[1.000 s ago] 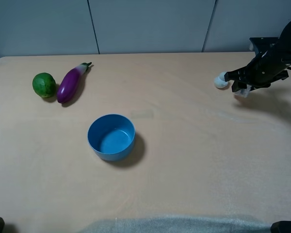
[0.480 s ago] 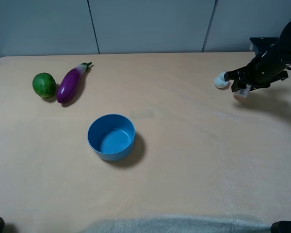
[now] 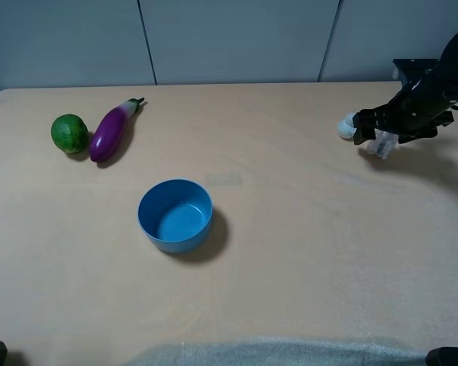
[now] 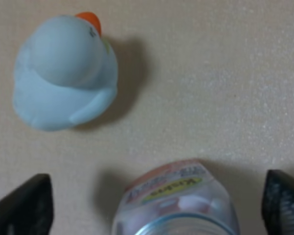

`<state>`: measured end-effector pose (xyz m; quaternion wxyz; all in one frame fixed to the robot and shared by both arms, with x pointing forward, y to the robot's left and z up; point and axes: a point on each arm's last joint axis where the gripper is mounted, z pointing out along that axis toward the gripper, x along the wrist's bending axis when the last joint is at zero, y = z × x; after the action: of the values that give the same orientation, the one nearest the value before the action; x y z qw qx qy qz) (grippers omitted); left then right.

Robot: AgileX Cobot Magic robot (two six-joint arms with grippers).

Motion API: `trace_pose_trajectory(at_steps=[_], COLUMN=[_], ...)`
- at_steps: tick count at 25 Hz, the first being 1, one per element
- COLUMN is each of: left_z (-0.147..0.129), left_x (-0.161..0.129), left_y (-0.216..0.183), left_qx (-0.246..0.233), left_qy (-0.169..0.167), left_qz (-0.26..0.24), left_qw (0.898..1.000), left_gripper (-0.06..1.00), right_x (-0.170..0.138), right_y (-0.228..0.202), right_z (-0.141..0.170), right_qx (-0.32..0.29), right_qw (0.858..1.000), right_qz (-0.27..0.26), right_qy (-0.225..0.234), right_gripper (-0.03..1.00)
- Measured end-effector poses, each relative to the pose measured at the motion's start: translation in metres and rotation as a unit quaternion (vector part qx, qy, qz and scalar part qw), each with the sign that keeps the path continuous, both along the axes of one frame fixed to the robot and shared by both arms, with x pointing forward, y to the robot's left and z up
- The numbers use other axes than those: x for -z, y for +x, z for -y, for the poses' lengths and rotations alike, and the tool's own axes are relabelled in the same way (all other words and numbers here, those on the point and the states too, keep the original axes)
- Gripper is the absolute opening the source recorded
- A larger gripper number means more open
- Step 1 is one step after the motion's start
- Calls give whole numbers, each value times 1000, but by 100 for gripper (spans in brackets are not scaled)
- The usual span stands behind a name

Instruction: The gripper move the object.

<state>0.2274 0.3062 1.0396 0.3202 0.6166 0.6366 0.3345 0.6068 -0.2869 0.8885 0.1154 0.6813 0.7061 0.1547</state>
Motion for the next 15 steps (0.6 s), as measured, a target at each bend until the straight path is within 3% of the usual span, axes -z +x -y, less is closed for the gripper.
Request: trace_pose_trajectory(at_steps=[10, 15], left_z=[0, 0], left_x=[0, 0], left_y=[0, 0], left_qx=[0, 0], left_qy=[0, 0], left_qz=[0, 0], left_qw=[1000, 1000], left_gripper=[74, 74], right_x=[-2, -22], right_y=[0, -1], right_z=[0, 0], right_qx=[-4, -5], right_qw=[1000, 1000], right_qz=[2, 27], right_qy=[-4, -3], right_gripper=[68, 68])
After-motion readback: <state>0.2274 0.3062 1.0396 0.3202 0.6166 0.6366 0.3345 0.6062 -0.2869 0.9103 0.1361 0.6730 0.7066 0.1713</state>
